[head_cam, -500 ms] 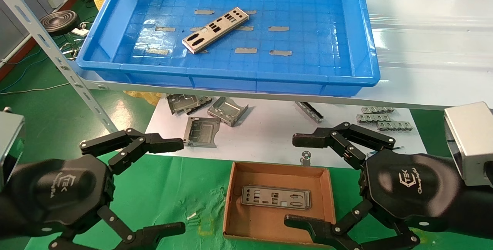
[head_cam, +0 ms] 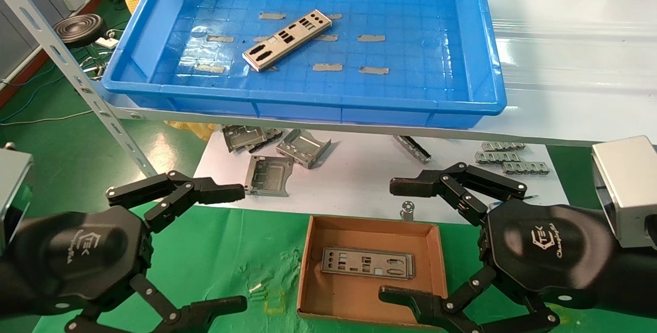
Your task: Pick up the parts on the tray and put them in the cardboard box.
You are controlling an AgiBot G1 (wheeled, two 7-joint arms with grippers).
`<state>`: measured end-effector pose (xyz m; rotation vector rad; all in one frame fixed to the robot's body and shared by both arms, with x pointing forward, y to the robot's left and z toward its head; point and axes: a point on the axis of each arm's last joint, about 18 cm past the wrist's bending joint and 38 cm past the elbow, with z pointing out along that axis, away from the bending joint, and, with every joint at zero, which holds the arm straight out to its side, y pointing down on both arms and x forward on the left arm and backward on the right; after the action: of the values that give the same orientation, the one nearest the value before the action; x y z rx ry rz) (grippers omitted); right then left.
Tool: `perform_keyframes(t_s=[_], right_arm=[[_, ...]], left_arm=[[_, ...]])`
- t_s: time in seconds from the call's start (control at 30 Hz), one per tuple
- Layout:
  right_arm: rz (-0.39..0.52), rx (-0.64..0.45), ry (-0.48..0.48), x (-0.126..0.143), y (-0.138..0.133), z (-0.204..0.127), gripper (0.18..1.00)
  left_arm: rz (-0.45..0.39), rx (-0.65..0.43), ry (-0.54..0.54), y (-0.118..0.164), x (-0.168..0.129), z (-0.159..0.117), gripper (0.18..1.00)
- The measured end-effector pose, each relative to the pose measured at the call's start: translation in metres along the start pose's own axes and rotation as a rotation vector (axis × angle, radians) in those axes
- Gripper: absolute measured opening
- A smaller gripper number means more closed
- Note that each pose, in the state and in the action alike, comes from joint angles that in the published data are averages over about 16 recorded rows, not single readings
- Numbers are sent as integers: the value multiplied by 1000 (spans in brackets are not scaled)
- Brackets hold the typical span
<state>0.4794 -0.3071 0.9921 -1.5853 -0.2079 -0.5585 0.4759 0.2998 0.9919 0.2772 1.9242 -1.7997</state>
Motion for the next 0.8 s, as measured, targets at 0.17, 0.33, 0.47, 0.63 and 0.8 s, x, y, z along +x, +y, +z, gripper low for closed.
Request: perform_keyframes(t_s=[0.17, 0.33, 0.47, 0.63, 0.8], right_arm=[[0, 0, 0, 0, 0, 0, 1000], [0, 0, 0, 0, 0, 0, 1000], [0, 0, 0, 0, 0, 0, 1000], [0, 0, 0, 0, 0, 0, 1000], [0, 0, 0, 0, 0, 0, 1000]], left_arm=[[0, 0, 0, 0, 0, 0, 1001], [0, 0, 0, 0, 0, 0, 1001], [0, 0, 0, 0, 0, 0, 1001], [0, 0, 0, 0, 0, 0, 1001], [0, 0, 0, 0, 0, 0, 1001]])
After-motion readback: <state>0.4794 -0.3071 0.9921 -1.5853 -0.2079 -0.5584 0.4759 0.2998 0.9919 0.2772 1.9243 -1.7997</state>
